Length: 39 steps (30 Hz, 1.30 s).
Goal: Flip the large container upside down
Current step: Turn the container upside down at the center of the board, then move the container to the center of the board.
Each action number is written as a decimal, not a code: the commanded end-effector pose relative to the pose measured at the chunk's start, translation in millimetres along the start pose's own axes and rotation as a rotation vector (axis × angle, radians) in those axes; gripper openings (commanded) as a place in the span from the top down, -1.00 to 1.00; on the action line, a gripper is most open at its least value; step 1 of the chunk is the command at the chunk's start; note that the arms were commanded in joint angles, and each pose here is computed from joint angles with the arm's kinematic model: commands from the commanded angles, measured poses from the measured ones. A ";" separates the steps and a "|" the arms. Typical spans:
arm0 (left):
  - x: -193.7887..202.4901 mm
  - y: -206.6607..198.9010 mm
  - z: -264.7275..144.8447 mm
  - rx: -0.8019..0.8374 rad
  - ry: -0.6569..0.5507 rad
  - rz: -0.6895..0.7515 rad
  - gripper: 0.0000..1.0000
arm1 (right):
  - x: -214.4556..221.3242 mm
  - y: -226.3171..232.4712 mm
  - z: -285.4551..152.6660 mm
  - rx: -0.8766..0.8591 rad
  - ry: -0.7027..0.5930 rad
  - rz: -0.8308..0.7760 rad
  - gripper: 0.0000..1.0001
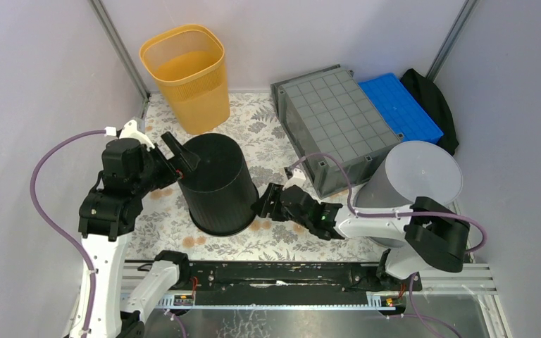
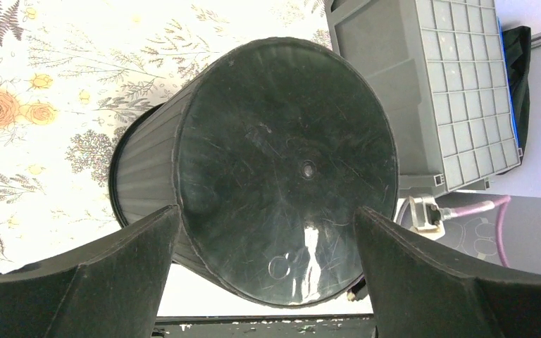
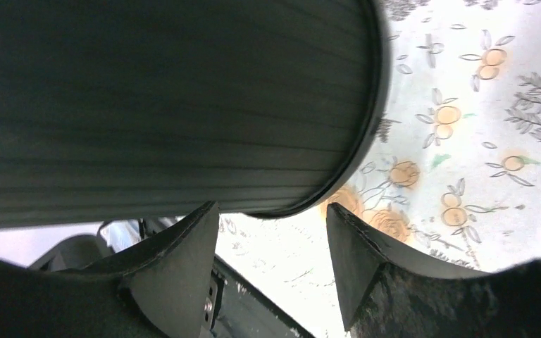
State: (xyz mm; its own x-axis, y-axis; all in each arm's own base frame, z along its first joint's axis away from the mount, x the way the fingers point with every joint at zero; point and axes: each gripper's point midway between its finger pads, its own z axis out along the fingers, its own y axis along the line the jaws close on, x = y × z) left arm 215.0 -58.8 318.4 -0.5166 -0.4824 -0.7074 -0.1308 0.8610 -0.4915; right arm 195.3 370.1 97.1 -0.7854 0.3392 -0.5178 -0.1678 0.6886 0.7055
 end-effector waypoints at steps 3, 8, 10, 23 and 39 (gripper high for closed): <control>5.4 8.6 -7.4 -0.023 -0.010 0.015 -1.00 | -5.8 22.8 -28.5 -0.018 -0.001 -0.152 -0.30; 19.5 12.3 1.7 -0.019 0.033 0.002 -1.00 | -9.3 22.6 -50.3 -0.044 0.002 -0.155 -0.31; 24.1 12.7 9.7 -0.012 0.048 -0.005 -1.00 | -13.7 24.0 -61.5 -0.060 -0.005 -0.153 -0.32; 3.0 -10.4 109.6 0.066 0.024 -0.157 -1.00 | -38.9 8.0 -137.7 -0.127 -0.092 -0.106 -0.35; -49.7 -72.0 251.1 0.200 -0.090 -0.218 -1.00 | -52.6 -11.6 -170.5 -0.103 -0.146 -0.137 -0.44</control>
State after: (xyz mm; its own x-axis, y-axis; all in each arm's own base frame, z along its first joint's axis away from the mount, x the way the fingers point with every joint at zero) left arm 435.7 -125.5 253.4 -0.4596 -0.6698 -0.5832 -0.1115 0.6950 -0.7103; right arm 133.9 241.4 194.7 -0.6842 0.3301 -0.6504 -0.3295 0.6557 0.6794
